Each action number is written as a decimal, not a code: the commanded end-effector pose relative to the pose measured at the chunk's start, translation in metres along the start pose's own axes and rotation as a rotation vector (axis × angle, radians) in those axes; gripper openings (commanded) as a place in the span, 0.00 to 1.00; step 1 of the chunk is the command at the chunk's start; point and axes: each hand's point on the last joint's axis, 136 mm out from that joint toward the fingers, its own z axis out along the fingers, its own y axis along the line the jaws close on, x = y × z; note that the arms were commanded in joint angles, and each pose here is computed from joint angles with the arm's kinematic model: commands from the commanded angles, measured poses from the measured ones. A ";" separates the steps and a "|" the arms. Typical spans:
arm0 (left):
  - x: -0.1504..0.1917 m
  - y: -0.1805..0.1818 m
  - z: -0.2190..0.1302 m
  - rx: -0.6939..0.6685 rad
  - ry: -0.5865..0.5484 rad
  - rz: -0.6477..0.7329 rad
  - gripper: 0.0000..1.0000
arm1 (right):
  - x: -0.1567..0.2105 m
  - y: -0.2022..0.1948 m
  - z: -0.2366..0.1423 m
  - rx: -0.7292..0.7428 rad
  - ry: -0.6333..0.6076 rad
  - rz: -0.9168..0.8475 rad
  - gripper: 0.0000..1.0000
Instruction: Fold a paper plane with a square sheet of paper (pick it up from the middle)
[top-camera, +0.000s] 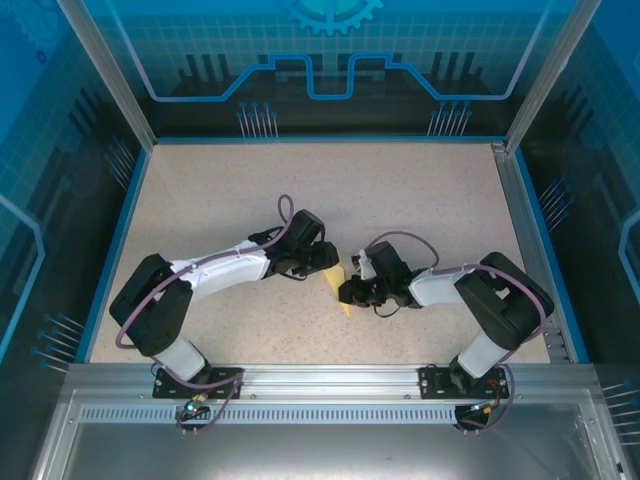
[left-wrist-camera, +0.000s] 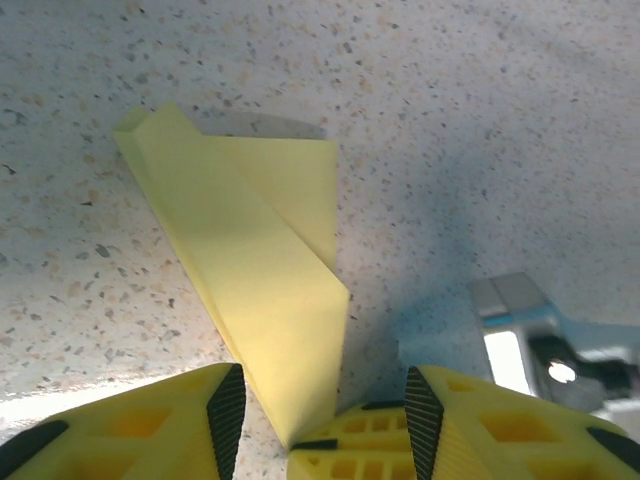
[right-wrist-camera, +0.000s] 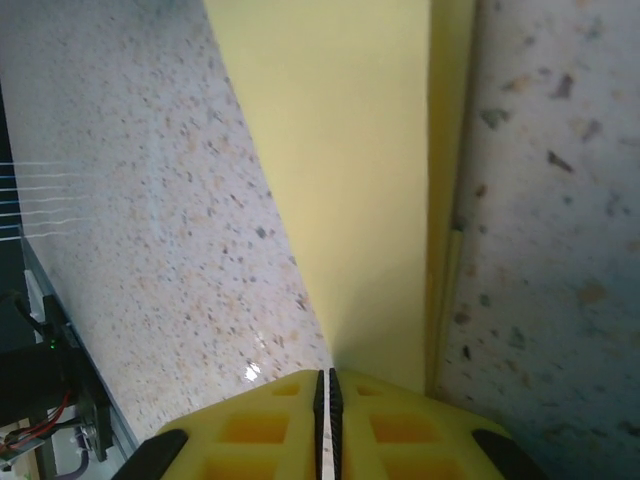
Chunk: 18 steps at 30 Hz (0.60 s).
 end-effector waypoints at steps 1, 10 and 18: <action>0.006 -0.013 -0.007 0.101 0.021 0.007 0.47 | 0.011 -0.006 0.002 0.003 0.019 0.013 0.13; 0.027 -0.019 0.026 0.220 0.122 -0.013 0.34 | 0.018 -0.019 0.002 0.044 0.022 0.041 0.12; 0.035 -0.008 0.054 0.221 0.148 -0.054 0.28 | 0.019 -0.025 0.001 0.066 0.017 0.055 0.11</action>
